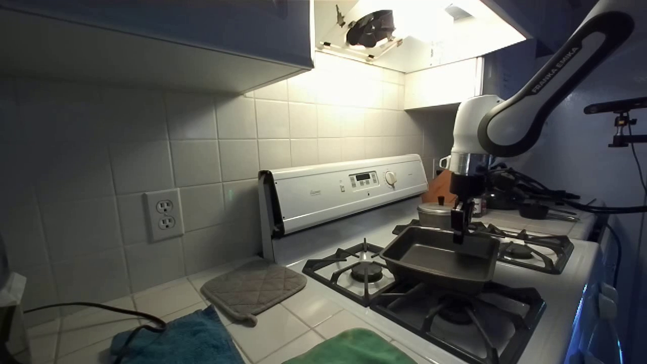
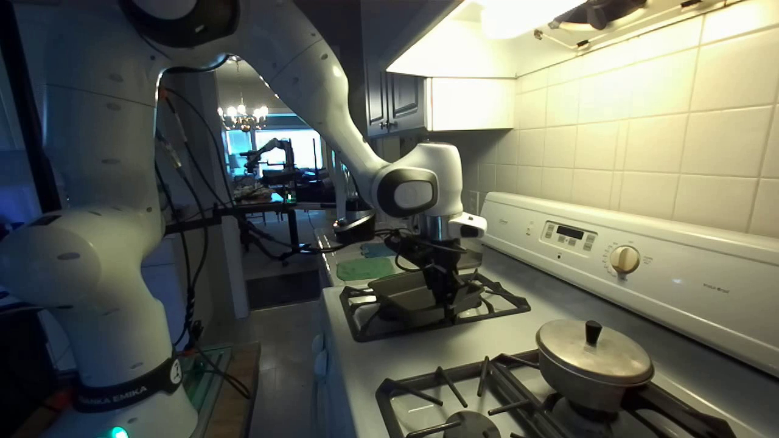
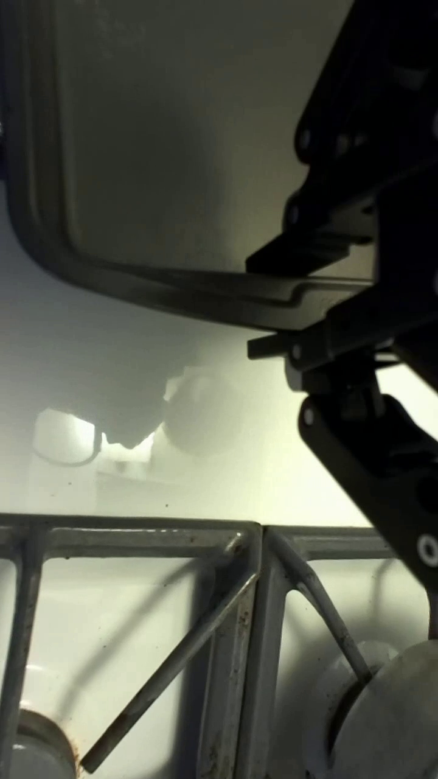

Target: Move the baking pan backwards

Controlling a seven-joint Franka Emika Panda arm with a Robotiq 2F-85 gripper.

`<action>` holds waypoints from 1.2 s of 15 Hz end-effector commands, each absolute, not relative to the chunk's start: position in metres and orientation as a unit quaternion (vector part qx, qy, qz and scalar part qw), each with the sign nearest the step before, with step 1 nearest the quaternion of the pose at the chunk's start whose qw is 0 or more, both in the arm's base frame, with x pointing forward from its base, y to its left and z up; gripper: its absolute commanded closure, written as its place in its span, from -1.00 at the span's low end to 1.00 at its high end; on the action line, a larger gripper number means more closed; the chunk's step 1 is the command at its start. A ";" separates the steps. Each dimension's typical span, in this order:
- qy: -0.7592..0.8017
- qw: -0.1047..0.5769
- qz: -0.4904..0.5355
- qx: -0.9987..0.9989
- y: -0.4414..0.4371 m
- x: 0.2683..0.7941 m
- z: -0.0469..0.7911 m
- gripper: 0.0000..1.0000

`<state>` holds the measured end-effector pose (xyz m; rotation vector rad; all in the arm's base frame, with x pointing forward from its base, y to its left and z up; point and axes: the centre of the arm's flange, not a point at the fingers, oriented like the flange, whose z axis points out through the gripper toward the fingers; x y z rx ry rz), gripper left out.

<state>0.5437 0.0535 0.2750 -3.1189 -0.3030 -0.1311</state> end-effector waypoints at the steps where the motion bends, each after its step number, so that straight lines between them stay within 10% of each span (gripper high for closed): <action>1: -0.083 -0.002 -0.038 -0.996 0.065 0.576 0.270 0.86; 18: -0.035 -0.010 -0.052 -0.998 0.095 0.658 0.267 0.86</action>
